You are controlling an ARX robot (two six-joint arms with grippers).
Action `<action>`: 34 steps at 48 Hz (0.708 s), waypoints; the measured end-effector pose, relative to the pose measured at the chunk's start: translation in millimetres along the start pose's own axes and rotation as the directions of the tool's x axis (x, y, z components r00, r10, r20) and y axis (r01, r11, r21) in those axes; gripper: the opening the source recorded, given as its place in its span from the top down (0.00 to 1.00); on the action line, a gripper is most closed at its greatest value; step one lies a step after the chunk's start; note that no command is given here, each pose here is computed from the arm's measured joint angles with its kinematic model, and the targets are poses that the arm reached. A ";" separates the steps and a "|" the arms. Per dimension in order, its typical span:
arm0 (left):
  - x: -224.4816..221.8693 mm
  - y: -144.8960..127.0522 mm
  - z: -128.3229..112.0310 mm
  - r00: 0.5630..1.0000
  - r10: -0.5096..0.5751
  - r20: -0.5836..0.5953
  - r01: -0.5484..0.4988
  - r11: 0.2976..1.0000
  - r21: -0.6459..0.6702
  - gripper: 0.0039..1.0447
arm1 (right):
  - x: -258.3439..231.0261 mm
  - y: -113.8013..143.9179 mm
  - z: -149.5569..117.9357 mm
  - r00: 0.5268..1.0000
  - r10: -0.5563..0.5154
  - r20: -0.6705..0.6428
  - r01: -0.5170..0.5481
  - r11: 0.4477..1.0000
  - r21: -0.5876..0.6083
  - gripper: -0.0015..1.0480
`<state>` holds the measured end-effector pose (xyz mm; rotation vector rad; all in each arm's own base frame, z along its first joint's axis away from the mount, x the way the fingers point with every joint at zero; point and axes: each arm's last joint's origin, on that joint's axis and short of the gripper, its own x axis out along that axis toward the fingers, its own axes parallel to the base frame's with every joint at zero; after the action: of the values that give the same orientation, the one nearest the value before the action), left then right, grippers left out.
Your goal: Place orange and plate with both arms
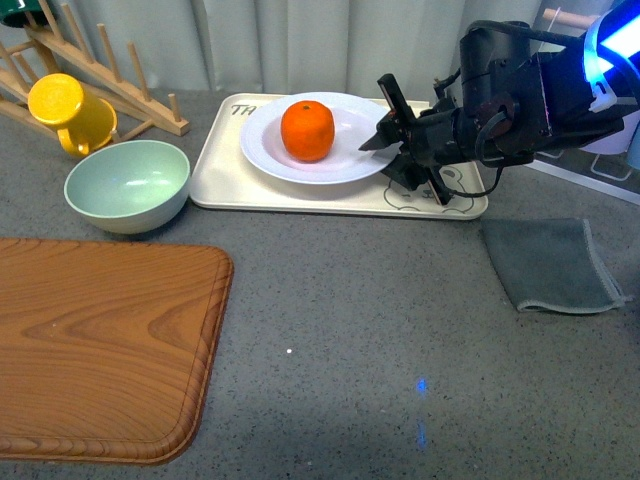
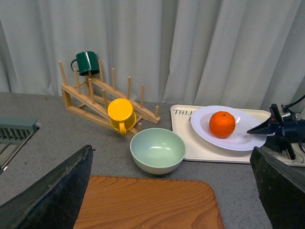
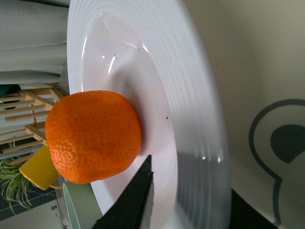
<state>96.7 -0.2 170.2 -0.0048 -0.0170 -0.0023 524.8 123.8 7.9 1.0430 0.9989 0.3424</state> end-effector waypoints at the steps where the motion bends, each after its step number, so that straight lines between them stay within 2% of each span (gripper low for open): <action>1: 0.0 0.0 0.0 1.000 0.000 0.000 0.000 1.000 0.000 0.06 | 0.1 -1.9 -1.4 1.000 0.007 -0.004 -0.007 1.000 -0.001 0.71; 5: 0.0 0.0 0.0 1.000 0.000 0.000 0.000 1.000 0.000 0.06 | -2.6 -3.5 -3.4 1.000 0.005 0.001 -0.005 1.000 -0.003 0.57; 14: 0.0 0.0 -0.1 1.000 0.000 0.000 0.000 1.000 0.000 0.06 | -15.8 -5.3 -8.3 1.000 0.016 0.013 -0.016 1.000 0.001 0.34; 23: 0.0 0.0 0.0 1.000 0.000 0.000 0.000 1.000 0.000 0.06 | -46.5 10.0 -16.1 0.998 0.010 0.059 -0.007 0.999 -0.038 0.08; 29: 0.0 0.0 0.0 1.000 0.000 0.000 0.000 1.000 0.000 0.06 | -70.6 25.2 -29.0 0.993 -0.043 0.114 0.059 0.988 -0.140 0.09; 34: 0.0 0.0 0.0 1.000 0.000 0.000 0.000 1.000 0.000 0.06 | -89.7 35.7 -47.0 0.981 -0.088 0.171 0.135 0.949 -0.286 0.09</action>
<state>96.7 -0.2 170.2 -0.0048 -0.0170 -0.0023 445.2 108.6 78.5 0.7260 0.8316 0.3013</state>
